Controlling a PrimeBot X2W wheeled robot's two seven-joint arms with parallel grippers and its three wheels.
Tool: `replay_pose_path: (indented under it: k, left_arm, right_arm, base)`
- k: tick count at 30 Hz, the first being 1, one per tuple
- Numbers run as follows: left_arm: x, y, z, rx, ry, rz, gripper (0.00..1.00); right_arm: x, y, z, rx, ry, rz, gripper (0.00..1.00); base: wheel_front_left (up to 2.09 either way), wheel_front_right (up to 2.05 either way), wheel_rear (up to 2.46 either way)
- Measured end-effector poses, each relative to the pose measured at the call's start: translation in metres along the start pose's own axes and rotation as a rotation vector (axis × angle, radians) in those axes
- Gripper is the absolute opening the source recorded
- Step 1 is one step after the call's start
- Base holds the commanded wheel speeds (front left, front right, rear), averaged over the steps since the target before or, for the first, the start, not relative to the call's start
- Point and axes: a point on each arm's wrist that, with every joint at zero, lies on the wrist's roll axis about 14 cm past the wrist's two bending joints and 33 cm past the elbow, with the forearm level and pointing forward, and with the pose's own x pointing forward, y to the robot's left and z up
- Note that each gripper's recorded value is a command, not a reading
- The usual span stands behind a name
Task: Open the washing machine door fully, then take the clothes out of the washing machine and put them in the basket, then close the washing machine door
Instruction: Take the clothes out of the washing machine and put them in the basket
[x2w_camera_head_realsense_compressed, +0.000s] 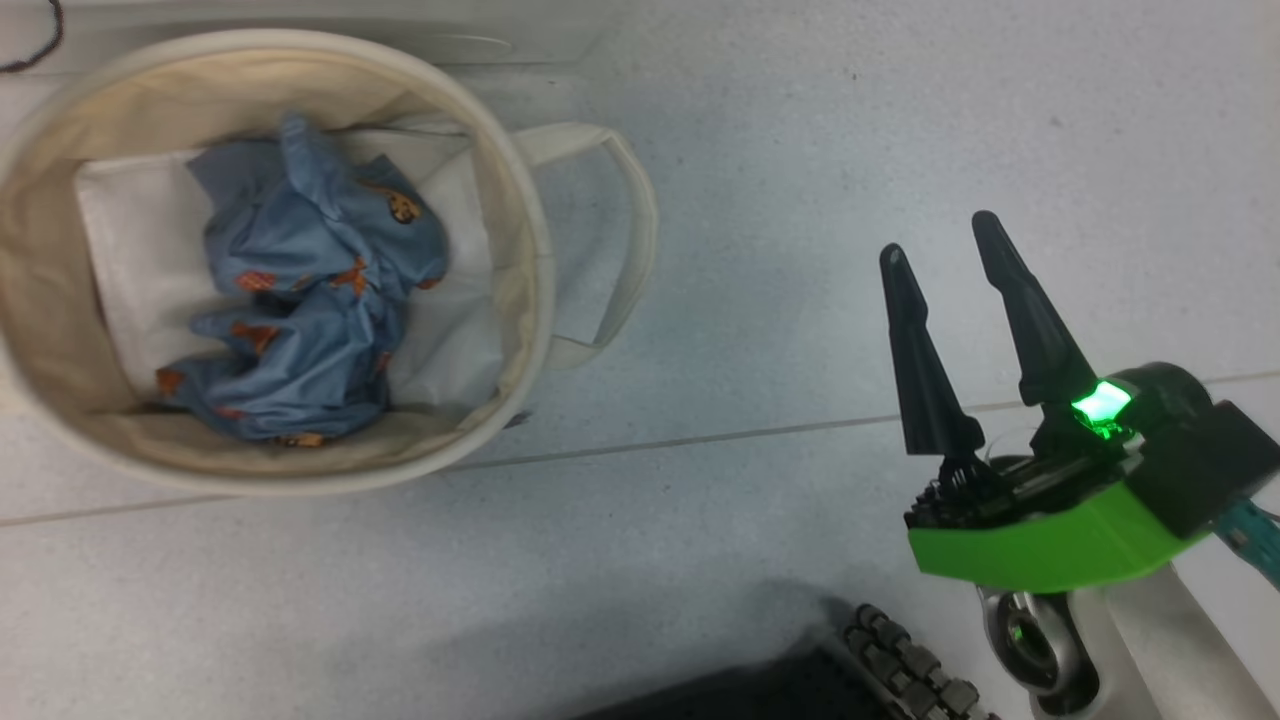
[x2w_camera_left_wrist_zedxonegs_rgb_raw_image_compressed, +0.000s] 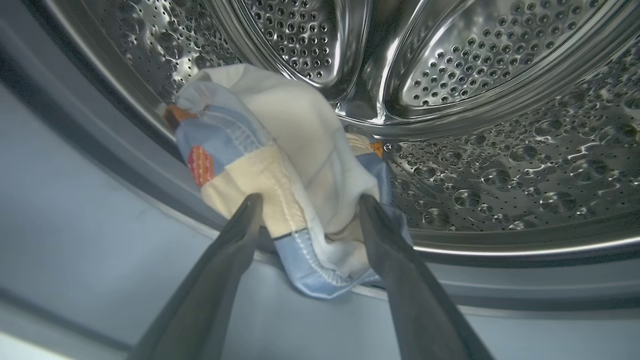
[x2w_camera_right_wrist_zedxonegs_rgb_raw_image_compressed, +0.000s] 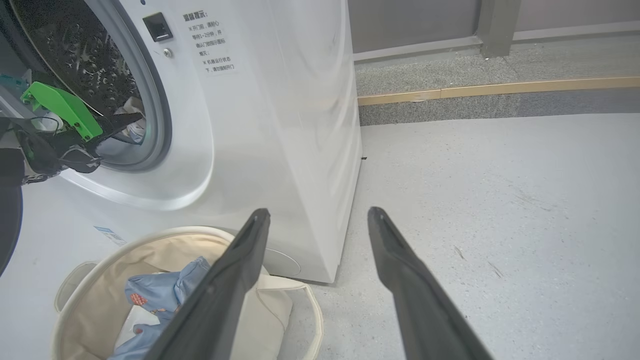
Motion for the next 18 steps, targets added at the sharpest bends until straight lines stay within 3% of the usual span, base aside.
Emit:
replay_pose_path:
  k: [9, 10, 11, 18]
  left_arm:
    - [0.023, 0.001, -0.023, 0.035, 0.046, 0.018, 0.98]
    - [0.025, 0.001, -0.023, 0.047, 0.045, 0.022, 0.14]
    - [0.026, 0.001, -0.023, 0.049, 0.043, 0.023, 0.00]
    - [0.023, 0.000, -0.013, 0.066, 0.012, 0.018, 0.00]
  right_arm:
    - [-0.008, -0.018, -0.016, -0.005, 0.043, -0.074, 1.00]
    - [-0.008, -0.018, -0.017, -0.006, 0.044, -0.076, 1.00]
    - [-0.008, -0.019, -0.018, -0.005, 0.046, -0.077, 1.00]
    - [-0.006, -0.016, -0.015, -0.002, 0.035, -0.069, 1.00]
  base:
    - [0.00, 0.00, 0.00]
    - [0.00, 0.00, 0.00]
    - [0.00, 0.00, 0.00]
    - [0.00, 0.00, 0.00]
